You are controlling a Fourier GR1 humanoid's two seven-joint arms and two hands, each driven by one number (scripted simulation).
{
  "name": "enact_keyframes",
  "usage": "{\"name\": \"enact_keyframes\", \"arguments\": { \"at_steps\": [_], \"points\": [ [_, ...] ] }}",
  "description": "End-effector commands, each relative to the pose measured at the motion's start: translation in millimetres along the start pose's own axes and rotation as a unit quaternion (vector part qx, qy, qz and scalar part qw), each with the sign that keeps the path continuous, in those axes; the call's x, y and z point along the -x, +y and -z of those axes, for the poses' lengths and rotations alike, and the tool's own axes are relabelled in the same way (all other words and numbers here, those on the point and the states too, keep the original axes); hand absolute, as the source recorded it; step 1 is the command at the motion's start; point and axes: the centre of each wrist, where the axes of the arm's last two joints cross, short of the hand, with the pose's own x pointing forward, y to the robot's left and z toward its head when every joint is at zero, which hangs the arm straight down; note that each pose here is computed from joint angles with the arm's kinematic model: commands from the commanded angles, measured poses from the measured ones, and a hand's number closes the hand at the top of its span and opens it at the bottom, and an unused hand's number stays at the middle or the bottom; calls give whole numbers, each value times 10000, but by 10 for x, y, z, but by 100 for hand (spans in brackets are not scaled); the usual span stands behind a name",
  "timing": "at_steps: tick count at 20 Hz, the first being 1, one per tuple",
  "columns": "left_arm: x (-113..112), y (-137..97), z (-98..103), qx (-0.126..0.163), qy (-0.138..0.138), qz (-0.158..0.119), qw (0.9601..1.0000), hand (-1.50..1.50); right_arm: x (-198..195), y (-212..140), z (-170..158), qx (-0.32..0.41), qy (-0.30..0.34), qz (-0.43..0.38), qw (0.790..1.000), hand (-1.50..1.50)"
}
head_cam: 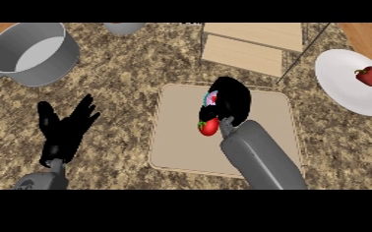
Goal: Pick the cupcake from the tray and place it in the tiered shelf
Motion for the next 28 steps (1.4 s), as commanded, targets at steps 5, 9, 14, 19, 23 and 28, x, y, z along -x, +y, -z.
{"name": "enact_keyframes", "arguments": {
  "at_steps": [5, 9, 14, 19, 23, 28],
  "points": [
    [-143, -123, 51, 64, 38, 20, 10000, 0, -498, 21, -542, -694, -1361, 522, 9869, 150],
    [-37, -47, 15, -21, 62, 98, 9999, 0, -940, -379, -772, 220, -1829, 720, 9802, 150],
    [-17, 67, 51, -78, 95, -53, 9999, 0, -1336, -1087, -1097, 1115, -1881, 911, 9716, 150],
    [229, 72, -67, -73, 200, -17, 9998, 0, -1464, -1570, -1244, 1553, -1694, 1045, 9676, 150],
    [157, -65, 32, -151, 138, -80, 9998, 0, -1392, -2010, -1128, 1768, -1551, 1027, 9665, 150],
    [-7, 14, -22, -109, 150, 32, 9998, 0, -1435, -2329, -966, 1922, -1261, 1266, 9649, 150]
  ]
}}
